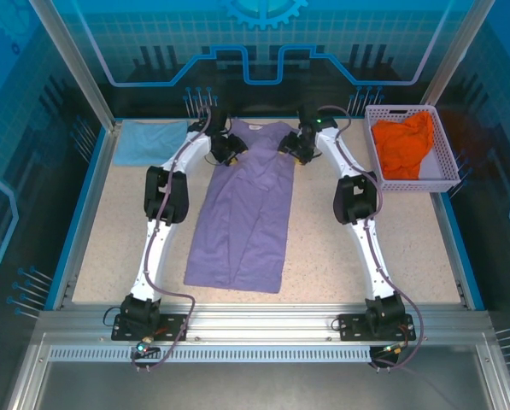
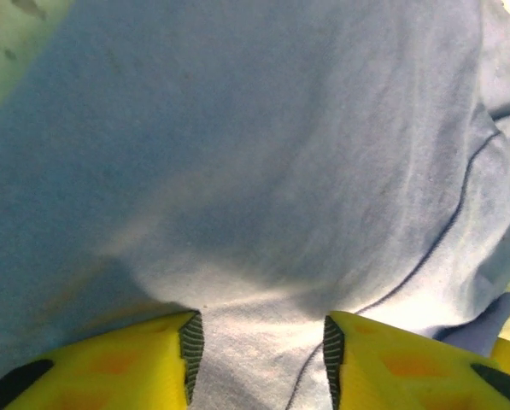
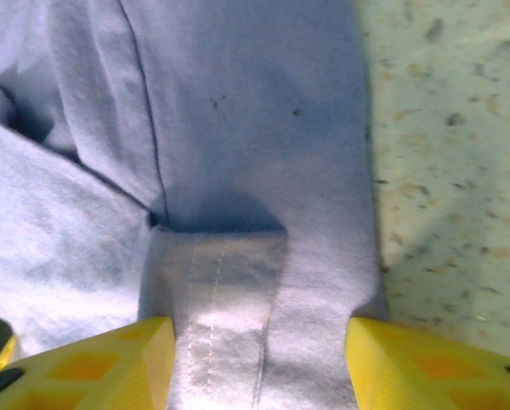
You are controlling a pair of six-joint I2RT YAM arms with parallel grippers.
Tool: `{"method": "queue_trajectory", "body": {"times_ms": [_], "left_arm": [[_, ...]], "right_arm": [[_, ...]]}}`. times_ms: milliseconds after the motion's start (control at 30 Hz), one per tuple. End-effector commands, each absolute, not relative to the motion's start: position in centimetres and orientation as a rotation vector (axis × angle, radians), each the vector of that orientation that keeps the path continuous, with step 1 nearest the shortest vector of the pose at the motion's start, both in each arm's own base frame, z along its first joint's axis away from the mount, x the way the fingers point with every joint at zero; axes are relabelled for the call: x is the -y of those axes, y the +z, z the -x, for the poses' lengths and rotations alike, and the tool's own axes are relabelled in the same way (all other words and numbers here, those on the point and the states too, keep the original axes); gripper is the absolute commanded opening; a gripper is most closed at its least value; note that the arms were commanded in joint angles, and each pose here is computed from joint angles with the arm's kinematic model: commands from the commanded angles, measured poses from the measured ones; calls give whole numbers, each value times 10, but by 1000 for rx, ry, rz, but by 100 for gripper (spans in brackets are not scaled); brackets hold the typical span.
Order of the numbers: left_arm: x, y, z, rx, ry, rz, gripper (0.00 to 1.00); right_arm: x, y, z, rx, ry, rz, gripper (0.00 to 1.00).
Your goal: Fold and stack the t-shirts
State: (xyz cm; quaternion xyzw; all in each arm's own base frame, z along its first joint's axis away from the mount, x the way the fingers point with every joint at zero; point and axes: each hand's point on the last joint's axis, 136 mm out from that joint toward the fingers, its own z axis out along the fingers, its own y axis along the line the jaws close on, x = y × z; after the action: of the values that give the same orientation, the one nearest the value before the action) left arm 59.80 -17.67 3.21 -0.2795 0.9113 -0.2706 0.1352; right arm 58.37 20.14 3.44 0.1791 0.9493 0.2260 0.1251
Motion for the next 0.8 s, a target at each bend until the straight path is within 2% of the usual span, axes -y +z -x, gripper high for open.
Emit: {"method": "queue_trajectory", "body": {"times_ms": [0, 133, 233, 367, 433, 567, 633, 767], "left_arm": [[164, 45, -601, -2623, -802, 871, 51], [166, 108, -604, -2532, -860, 797, 68], [166, 177, -596, -2440, -887, 720, 80], [162, 248, -554, -2326, -908, 654, 85], [159, 262, -520, -2298, -905, 654, 84], [156, 244, -430, -2338, -859, 665, 77], [157, 222, -380, -2404, -805, 632, 71], [147, 168, -277, -2598, -655, 572, 66]], "right_arm": [[-203, 30, -583, -2780, 738, -539, 62], [-189, 97, -586, -2689, 735, -502, 67], [-179, 149, -568, -2657, 707, -461, 69], [-181, 193, -508, -2660, 689, -370, 70], [-184, 195, -466, -2671, 697, -322, 69], [-195, 175, -369, -2712, 773, -265, 67], [-207, 163, -319, -2747, 836, -207, 65], [-223, 124, -222, -2888, 763, -95, 62]]}}
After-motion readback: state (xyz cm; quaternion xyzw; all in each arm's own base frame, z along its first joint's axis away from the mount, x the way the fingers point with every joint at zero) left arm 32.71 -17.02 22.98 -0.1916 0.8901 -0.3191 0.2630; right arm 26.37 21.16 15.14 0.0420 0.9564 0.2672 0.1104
